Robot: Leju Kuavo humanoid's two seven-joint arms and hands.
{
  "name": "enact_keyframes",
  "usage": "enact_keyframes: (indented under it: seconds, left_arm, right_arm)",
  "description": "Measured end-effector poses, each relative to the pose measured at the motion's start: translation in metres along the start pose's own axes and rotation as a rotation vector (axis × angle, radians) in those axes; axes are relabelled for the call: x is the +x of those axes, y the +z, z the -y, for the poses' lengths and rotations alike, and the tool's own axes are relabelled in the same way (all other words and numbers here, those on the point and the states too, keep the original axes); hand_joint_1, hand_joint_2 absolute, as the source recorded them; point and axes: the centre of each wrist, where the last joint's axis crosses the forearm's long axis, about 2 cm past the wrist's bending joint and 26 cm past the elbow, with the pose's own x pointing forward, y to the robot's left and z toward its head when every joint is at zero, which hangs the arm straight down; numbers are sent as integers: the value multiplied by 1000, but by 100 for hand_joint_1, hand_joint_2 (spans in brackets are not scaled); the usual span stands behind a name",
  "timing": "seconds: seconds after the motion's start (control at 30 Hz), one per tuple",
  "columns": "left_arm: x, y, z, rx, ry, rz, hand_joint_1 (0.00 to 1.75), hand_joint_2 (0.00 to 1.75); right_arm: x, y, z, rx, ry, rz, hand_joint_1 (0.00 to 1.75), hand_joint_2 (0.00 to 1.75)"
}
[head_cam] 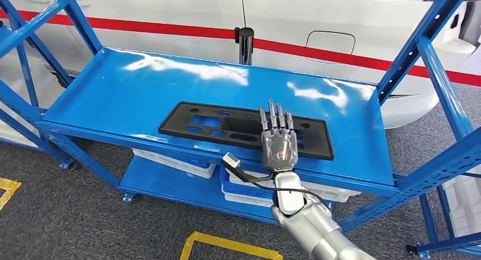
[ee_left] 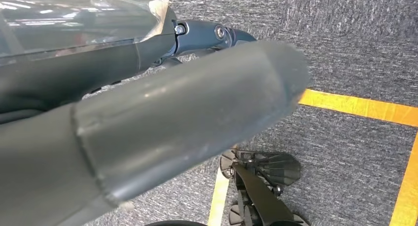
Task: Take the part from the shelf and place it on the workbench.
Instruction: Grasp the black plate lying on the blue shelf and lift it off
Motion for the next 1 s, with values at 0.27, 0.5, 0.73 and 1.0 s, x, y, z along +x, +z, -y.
enact_keyframes:
  seconds: [0.27, 0.5, 0.73, 1.0]
  left_arm:
    - [1, 0, 1, 10, -1, 10, 0, 0]
    - [1, 0, 1, 46, 4, 1, 0, 0]
    - [1, 1, 2, 70, 11, -18, 0, 0]
    - [1, 1, 3, 76, 19, -19, 0, 0]
  right_arm:
    - [26, -2, 0, 17, -21, 65, 0, 175]
    - [41, -6, 0, 25, -43, 174, 0, 175]
    - [74, -4, 5, 53, -105, 300, 0, 175]
    - [88, 0, 3, 91, -108, 304, 0, 175]
